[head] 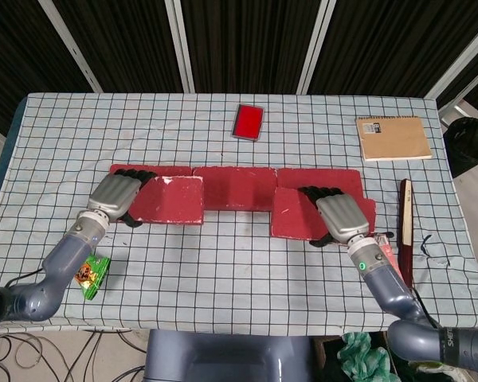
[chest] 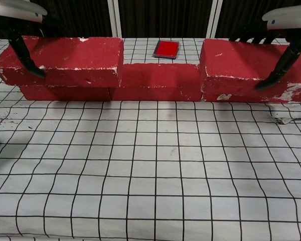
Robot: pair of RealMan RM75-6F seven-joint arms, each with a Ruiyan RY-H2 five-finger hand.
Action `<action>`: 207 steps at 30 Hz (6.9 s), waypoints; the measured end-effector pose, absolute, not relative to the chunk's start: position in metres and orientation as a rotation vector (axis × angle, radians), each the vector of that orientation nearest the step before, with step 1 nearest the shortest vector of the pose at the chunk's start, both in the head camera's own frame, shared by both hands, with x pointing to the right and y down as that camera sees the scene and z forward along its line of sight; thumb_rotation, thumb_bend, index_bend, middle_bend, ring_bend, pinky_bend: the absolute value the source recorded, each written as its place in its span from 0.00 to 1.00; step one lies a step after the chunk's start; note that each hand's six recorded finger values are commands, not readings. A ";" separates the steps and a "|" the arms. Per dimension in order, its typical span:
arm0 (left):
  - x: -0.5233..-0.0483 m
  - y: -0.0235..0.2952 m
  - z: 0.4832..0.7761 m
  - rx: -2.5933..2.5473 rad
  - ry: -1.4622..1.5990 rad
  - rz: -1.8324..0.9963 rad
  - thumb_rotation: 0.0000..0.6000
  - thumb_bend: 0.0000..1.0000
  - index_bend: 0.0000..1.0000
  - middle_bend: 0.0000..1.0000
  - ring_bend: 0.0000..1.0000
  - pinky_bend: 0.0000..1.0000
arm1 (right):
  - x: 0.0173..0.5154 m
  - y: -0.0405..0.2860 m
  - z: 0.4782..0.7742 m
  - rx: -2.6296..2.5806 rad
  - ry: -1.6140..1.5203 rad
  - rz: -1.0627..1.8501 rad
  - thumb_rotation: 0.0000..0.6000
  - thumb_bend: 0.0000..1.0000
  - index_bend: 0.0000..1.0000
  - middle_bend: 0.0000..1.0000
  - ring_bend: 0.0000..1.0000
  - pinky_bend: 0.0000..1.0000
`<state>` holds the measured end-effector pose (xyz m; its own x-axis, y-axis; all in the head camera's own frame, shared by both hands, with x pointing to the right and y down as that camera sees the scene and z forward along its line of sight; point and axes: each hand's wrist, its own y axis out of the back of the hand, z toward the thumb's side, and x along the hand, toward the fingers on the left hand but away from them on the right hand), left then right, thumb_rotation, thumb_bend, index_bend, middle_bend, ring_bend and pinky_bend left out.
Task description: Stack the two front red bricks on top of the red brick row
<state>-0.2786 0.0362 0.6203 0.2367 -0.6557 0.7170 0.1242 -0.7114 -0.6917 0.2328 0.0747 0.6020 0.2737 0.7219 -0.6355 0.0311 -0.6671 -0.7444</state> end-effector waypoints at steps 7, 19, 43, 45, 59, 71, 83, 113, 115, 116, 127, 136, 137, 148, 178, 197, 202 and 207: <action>-0.279 0.000 0.632 -1.860 0.516 -1.542 1.00 0.28 0.24 0.23 0.12 0.19 | 0.232 0.034 0.614 -1.911 -0.638 1.434 1.00 0.19 0.29 0.26 0.25 0.19; -0.271 -0.034 0.668 -1.894 0.500 -1.548 1.00 0.28 0.24 0.23 0.12 0.19 | 0.222 -0.018 0.660 -1.883 -0.588 1.485 1.00 0.19 0.29 0.26 0.25 0.19; -0.236 -0.029 0.695 -2.007 0.472 -1.499 1.00 0.28 0.24 0.22 0.12 0.19 | 0.174 -0.034 0.681 -1.962 -0.591 1.480 1.00 0.19 0.29 0.26 0.26 0.19; -0.234 -0.028 0.695 -2.010 0.465 -1.498 1.00 0.28 0.24 0.22 0.12 0.19 | 0.171 -0.033 0.681 -1.961 -0.591 1.481 1.00 0.19 0.29 0.26 0.26 0.19; -0.234 -0.029 0.694 -1.983 0.471 -1.514 1.00 0.28 0.24 0.22 0.12 0.19 | 0.164 -0.024 0.676 -1.962 -0.552 1.479 1.00 0.19 0.29 0.26 0.26 0.19; -0.224 -0.024 0.693 -1.992 0.465 -1.503 1.00 0.27 0.23 0.22 0.12 0.19 | 0.156 -0.018 0.675 -1.996 -0.548 1.471 1.00 0.19 0.29 0.26 0.26 0.19; -0.224 -0.024 0.695 -1.992 0.461 -1.516 1.00 0.27 0.23 0.22 0.12 0.19 | 0.148 -0.017 0.683 -1.990 -0.542 1.481 1.00 0.19 0.29 0.26 0.26 0.19; -0.216 -0.025 0.700 -1.977 0.425 -1.535 1.00 0.27 0.23 0.22 0.12 0.19 | 0.137 -0.023 0.687 -1.977 -0.533 1.479 1.00 0.19 0.29 0.26 0.26 0.19; -0.215 -0.026 0.700 -1.974 0.430 -1.536 1.00 0.27 0.23 0.22 0.12 0.19 | 0.137 -0.023 0.687 -1.980 -0.531 1.482 1.00 0.19 0.29 0.26 0.26 0.19; -0.216 -0.026 0.699 -1.973 0.433 -1.537 1.00 0.27 0.23 0.22 0.12 0.19 | 0.138 -0.023 0.688 -1.979 -0.528 1.483 1.00 0.19 0.29 0.26 0.26 0.19; -0.213 -0.026 0.703 -1.966 0.425 -1.550 1.00 0.27 0.23 0.22 0.12 0.18 | 0.139 -0.023 0.691 -1.989 -0.530 1.488 1.00 0.19 0.29 0.26 0.26 0.19; -0.212 -0.026 0.702 -1.967 0.426 -1.551 1.00 0.27 0.23 0.22 0.12 0.18 | 0.140 -0.022 0.694 -1.991 -0.524 1.490 1.00 0.19 0.29 0.26 0.26 0.19; -0.212 -0.026 0.702 -1.967 0.425 -1.552 1.00 0.27 0.23 0.22 0.12 0.18 | 0.140 -0.021 0.694 -1.992 -0.523 1.491 1.00 0.19 0.29 0.26 0.26 0.19; -0.213 -0.028 0.697 -1.957 0.429 -1.555 1.00 0.26 0.22 0.21 0.12 0.18 | 0.139 -0.021 0.695 -1.994 -0.526 1.487 1.00 0.19 0.29 0.26 0.26 0.19; -0.209 -0.025 0.702 -1.945 0.413 -1.574 1.00 0.20 0.21 0.20 0.11 0.18 | 0.143 -0.018 0.699 -1.997 -0.517 1.501 1.00 0.18 0.29 0.23 0.23 0.19; -0.210 -0.025 0.704 -1.945 0.401 -1.584 1.00 0.10 0.15 0.17 0.09 0.17 | 0.144 -0.017 0.705 -2.008 -0.503 1.514 1.00 0.12 0.11 0.08 0.07 0.19; -0.210 -0.025 0.703 -1.947 0.401 -1.583 1.00 0.08 0.14 0.16 0.05 0.14 | 0.143 -0.017 0.705 -2.011 -0.502 1.514 1.00 0.10 0.10 0.06 0.05 0.17; -0.211 -0.026 0.703 -1.948 0.403 -1.581 1.00 0.07 0.13 0.14 0.02 0.11 | 0.142 -0.017 0.705 -2.016 -0.505 1.511 1.00 0.10 0.10 0.06 0.05 0.16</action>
<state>-0.2106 -0.0261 0.7028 0.2473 -0.5733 0.7812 0.1295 -0.7794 -0.6130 0.1423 -0.0166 0.7048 0.2920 0.6024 -0.7429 -0.0345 -0.7696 -0.6376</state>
